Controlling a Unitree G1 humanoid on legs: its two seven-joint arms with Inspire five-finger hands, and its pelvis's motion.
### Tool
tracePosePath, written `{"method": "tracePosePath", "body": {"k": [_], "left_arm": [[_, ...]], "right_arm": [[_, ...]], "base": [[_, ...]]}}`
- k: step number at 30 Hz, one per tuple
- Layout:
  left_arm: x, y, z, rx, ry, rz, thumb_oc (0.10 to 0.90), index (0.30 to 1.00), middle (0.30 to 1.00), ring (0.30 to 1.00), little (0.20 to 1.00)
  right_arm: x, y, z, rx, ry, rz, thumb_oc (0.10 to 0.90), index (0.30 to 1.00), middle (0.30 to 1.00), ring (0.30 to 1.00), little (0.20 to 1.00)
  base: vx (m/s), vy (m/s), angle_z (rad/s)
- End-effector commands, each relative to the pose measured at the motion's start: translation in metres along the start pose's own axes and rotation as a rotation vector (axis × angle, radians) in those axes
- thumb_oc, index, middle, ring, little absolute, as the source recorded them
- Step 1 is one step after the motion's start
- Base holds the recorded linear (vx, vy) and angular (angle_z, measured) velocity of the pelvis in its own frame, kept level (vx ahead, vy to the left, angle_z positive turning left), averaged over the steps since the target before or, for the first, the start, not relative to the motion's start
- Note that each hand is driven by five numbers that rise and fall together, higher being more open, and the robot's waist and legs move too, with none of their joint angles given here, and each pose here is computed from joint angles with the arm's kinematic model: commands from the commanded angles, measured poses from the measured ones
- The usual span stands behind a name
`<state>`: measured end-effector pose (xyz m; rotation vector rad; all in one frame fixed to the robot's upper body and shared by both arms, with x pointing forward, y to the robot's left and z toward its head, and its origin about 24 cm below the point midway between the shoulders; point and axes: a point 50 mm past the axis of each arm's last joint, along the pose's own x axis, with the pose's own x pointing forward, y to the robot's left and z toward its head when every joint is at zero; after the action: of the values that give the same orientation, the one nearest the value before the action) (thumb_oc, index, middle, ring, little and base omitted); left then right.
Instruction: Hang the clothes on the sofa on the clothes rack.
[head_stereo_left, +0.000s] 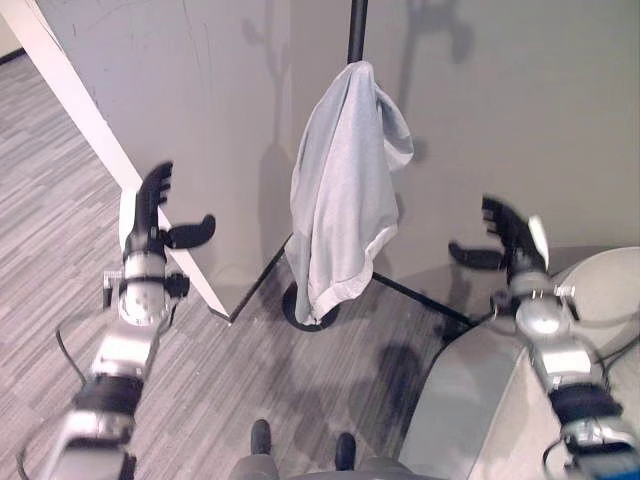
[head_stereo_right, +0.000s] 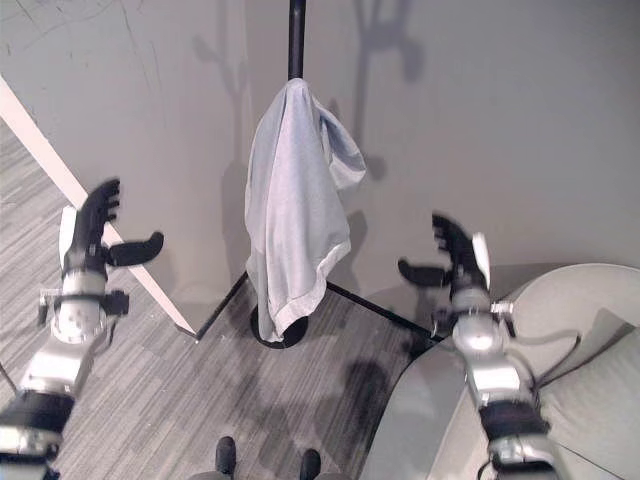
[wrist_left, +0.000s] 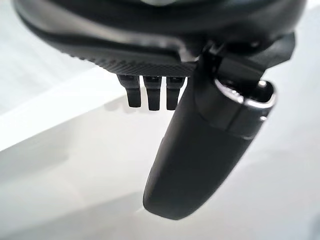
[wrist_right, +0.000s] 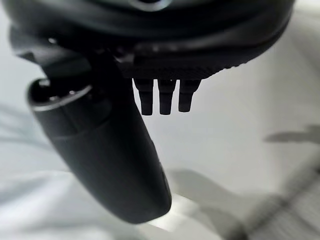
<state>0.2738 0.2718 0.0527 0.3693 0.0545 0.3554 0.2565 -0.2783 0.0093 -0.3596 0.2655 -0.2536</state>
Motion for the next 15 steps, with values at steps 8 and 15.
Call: {"method": "tracePosePath", "body": {"k": [8, 15], "left_arm": [[-0.073, -0.03, -0.115, 0.079, 0.448, -0.247, 0.8, 0.9, 0.9, 0.9, 0.9], [-0.145, -0.041, -0.183, 0.126, 0.845, -0.33, 0.8, 0.9, 0.9, 0.9, 0.9]], "right_arm": [[-0.066, 0.052, -0.119, -0.13, 0.44, 0.23, 0.8, 0.9, 0.9, 0.9, 0.9], [-0.112, 0.059, -0.174, -0.089, 0.772, 0.241, 0.8, 0.9, 0.9, 0.9, 0.9]], "base": [[-0.01, 0.026, -0.09], [-0.02, 0.021, -0.07]]}}
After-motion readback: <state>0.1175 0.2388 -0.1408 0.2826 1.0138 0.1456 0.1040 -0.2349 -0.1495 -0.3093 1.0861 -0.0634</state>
